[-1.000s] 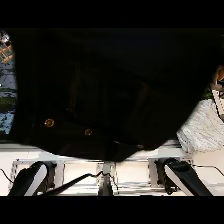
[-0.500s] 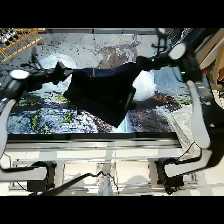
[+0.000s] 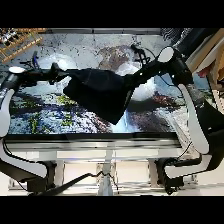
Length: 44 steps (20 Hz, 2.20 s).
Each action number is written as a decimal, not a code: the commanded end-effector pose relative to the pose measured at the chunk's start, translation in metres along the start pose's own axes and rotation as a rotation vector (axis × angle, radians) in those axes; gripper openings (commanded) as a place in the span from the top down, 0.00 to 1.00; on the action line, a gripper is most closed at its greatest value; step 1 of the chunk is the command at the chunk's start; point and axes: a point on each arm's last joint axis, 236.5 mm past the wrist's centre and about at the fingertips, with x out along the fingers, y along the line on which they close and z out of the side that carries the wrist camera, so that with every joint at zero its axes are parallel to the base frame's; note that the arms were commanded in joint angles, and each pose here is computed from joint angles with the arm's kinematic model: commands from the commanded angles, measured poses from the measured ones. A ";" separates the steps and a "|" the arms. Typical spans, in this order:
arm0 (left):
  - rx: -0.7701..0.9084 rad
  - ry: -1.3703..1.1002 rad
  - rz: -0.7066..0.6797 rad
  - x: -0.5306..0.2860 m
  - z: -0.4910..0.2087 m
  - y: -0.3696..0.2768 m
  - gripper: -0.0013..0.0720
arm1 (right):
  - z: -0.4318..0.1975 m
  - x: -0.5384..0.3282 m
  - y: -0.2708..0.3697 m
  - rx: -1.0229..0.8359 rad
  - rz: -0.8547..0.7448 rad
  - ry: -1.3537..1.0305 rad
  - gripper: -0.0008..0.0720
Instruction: Fold the clothes and pants, and hang the long-sleeved shirts on hangers.
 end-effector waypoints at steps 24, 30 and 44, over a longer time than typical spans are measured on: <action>0.135 0.046 0.233 -0.109 0.001 0.039 0.33 | -0.114 0.077 -0.061 0.594 0.151 -0.129 0.03; 0.262 0.106 0.161 -0.068 -0.020 -0.010 0.33 | -0.072 0.120 -0.047 0.689 0.347 -0.270 0.04; 0.334 0.434 0.151 0.101 -0.140 -0.016 0.87 | -0.041 -0.028 -0.194 0.423 -0.369 -0.217 0.94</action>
